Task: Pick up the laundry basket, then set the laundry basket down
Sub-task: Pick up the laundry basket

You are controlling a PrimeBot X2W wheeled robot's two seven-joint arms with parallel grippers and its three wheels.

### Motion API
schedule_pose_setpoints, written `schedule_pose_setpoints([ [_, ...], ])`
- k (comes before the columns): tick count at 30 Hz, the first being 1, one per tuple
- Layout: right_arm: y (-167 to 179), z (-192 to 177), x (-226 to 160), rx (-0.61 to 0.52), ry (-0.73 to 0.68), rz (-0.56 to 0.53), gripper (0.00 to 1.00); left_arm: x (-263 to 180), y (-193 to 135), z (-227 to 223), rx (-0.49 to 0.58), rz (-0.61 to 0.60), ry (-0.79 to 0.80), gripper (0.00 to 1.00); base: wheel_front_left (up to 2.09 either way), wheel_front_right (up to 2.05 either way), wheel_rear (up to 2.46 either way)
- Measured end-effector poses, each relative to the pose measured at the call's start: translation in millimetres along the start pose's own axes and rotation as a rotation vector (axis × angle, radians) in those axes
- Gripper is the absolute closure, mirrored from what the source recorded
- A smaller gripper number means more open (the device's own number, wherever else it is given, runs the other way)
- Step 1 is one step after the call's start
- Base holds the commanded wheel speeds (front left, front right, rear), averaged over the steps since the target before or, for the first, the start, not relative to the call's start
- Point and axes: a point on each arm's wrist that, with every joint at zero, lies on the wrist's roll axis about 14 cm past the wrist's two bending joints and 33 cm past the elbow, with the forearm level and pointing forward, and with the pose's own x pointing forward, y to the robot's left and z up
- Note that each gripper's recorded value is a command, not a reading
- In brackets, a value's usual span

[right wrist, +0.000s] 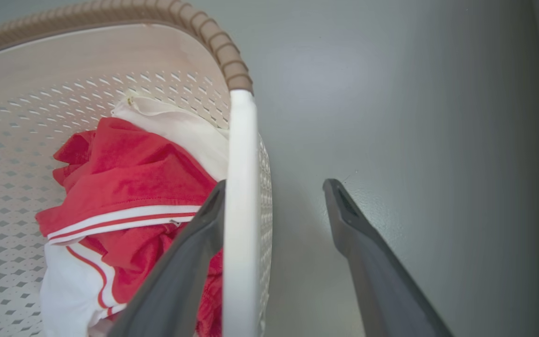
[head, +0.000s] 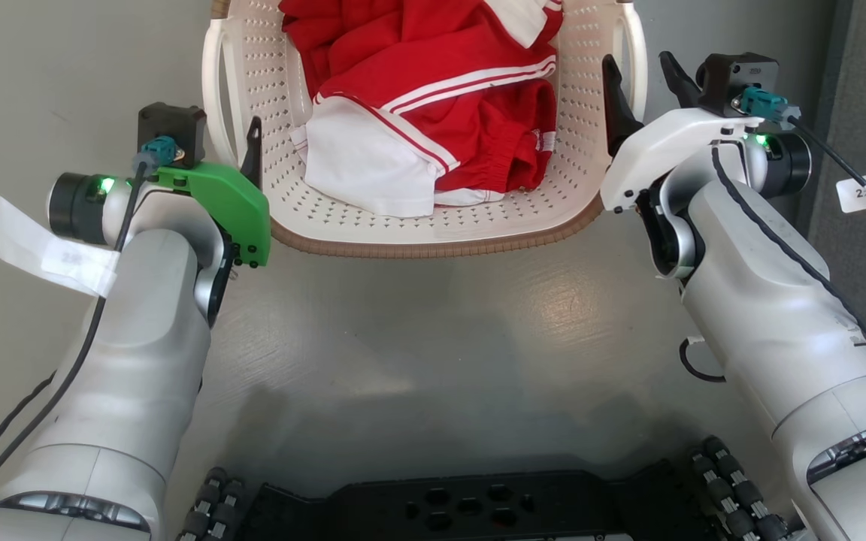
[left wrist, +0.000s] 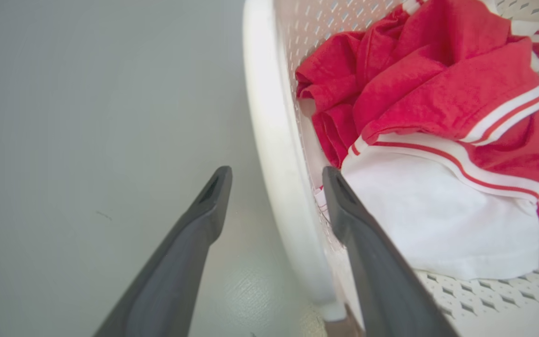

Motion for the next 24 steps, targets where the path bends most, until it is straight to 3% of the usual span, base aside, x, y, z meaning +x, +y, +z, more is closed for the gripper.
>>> schedule_pose_setpoints([
  [7, 1.0, -1.1, -0.1, -0.006, 0.010, 0.006, 0.01, 2.9, -5.1, 1.6, 0.007, -0.021, 0.005, 0.00, 0.00, 0.00, 0.00],
  [11, 2.1, -4.1, -0.5, -0.006, 0.022, 0.010, 0.46, 2.8, -5.8, -3.2, 0.009, -0.024, 0.022, 0.00, 0.00, 0.00, 0.00],
  [13, 2.5, -4.6, -0.2, -0.005, 0.026, 0.011, 0.59, 2.5, -6.1, -4.7, 0.011, -0.025, 0.027, 0.00, 0.00, 0.00, 0.00],
  [14, 3.0, -4.2, 0.2, -0.006, 0.026, 0.013, 0.65, 2.5, -6.5, -5.2, 0.013, -0.026, 0.029, 0.24, 0.00, 0.00, 0.00],
  [15, 3.7, -4.0, 0.3, -0.009, 0.027, 0.016, 0.74, 2.3, -6.8, -5.9, 0.010, -0.027, 0.031, 0.66, 0.00, 0.00, 0.00],
  [16, 5.5, -4.0, 0.3, -0.012, 0.027, 0.021, 0.87, 2.1, -7.1, -6.9, 0.005, -0.027, 0.035, 0.98, 0.00, 0.00, 0.00],
  [17, 7.9, -3.8, 0.2, -0.012, 0.027, 0.026, 1.00, 1.7, -7.3, -8.4, 0.006, -0.028, 0.040, 1.00, 0.00, 0.00, 0.00],
  [24, 9.5, -6.4, -1.9, -0.021, 0.044, 0.028, 1.00, 1.7, -15.3, -2.4, -0.002, -0.047, 0.028, 1.00, 0.00, 0.00, 0.00],
])
